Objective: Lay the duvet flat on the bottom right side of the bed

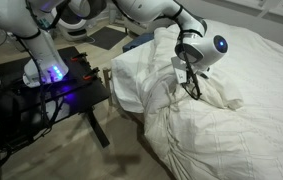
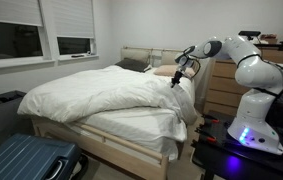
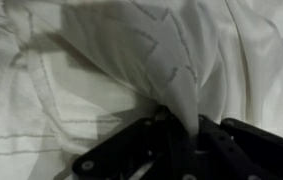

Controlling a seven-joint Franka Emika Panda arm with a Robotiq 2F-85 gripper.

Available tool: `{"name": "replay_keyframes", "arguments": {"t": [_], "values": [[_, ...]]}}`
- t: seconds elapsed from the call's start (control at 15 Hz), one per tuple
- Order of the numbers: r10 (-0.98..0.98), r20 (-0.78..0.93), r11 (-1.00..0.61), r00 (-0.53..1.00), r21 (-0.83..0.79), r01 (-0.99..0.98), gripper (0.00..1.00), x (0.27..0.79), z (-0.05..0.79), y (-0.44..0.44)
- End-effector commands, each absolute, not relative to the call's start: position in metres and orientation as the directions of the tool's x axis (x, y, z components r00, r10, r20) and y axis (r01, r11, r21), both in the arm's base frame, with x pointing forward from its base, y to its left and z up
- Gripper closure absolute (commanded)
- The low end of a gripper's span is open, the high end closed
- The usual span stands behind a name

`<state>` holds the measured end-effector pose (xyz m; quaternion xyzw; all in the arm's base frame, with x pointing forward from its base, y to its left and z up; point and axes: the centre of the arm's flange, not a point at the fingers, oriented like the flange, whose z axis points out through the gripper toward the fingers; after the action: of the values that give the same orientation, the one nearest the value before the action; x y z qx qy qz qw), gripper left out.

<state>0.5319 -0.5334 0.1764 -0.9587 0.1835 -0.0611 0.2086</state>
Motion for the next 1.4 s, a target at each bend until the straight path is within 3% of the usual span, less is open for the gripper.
{"name": "replay_keyframes", "arguments": {"t": [0.0,0.67,1.33], "values": [[-0.295,-0.053,-0.865,0.954,-0.409,-0.290,0.98,0.551,0.189,-0.504],[-0.009,-0.268,-0.899,0.963,-0.420,-0.125,0.98,0.548,0.196,-0.442],[0.094,0.015,-0.948,0.995,-0.303,0.094,0.99,0.544,0.253,-0.407]]}}
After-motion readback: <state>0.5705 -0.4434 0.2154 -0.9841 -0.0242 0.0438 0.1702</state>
